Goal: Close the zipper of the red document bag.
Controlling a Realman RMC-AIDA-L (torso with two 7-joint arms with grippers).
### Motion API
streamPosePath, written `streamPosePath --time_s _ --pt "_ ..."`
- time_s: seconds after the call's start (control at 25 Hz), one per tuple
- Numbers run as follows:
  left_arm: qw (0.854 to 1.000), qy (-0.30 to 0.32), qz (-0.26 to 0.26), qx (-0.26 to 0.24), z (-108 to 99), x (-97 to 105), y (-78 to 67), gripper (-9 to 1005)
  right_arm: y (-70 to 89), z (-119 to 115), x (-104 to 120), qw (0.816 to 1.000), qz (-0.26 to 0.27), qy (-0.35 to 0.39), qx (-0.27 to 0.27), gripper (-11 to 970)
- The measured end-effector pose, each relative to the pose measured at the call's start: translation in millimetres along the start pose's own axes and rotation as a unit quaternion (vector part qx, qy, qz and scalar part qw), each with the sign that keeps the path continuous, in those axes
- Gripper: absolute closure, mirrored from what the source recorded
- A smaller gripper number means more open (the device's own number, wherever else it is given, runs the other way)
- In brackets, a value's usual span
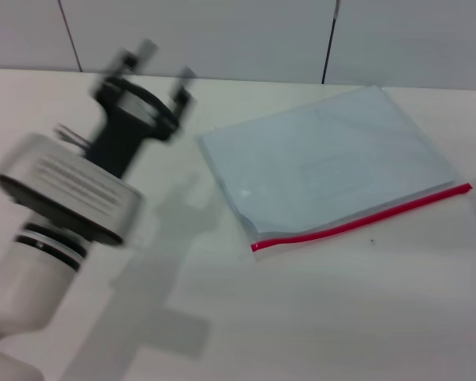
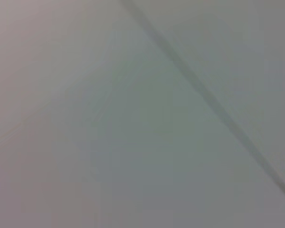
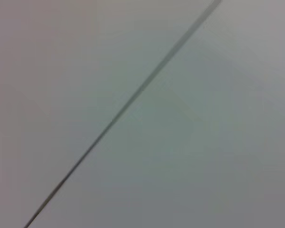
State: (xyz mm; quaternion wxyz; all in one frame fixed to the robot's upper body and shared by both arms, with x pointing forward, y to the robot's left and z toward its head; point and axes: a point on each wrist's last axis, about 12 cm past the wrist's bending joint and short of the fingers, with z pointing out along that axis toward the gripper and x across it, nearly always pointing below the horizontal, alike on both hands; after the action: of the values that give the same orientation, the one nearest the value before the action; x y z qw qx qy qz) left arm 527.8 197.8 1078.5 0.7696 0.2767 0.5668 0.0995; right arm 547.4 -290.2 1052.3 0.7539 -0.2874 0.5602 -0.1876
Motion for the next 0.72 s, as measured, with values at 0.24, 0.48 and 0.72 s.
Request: streamPosePath --time_s 0.24,0.48,0.72 --pt "0.992 -0.018 -0.092 -0.089 2.7 14.1 29.6 453 -7.7 -0.8 -4.0 0.99 0.131 -0.015 0.046 356" --pt "0.972 -0.052 -0.182 -0.138 -0.4 25.2 51.1 427 -20.3 -5.0 1.0 0.961 0.27 -0.032 0.044 358" --pt "0.962 -0.039 -0.222 -0.156 -5.9 38.7 61.2 431 -22.6 -6.6 2.9 0.95 0.308 -0.033 0.03 360"
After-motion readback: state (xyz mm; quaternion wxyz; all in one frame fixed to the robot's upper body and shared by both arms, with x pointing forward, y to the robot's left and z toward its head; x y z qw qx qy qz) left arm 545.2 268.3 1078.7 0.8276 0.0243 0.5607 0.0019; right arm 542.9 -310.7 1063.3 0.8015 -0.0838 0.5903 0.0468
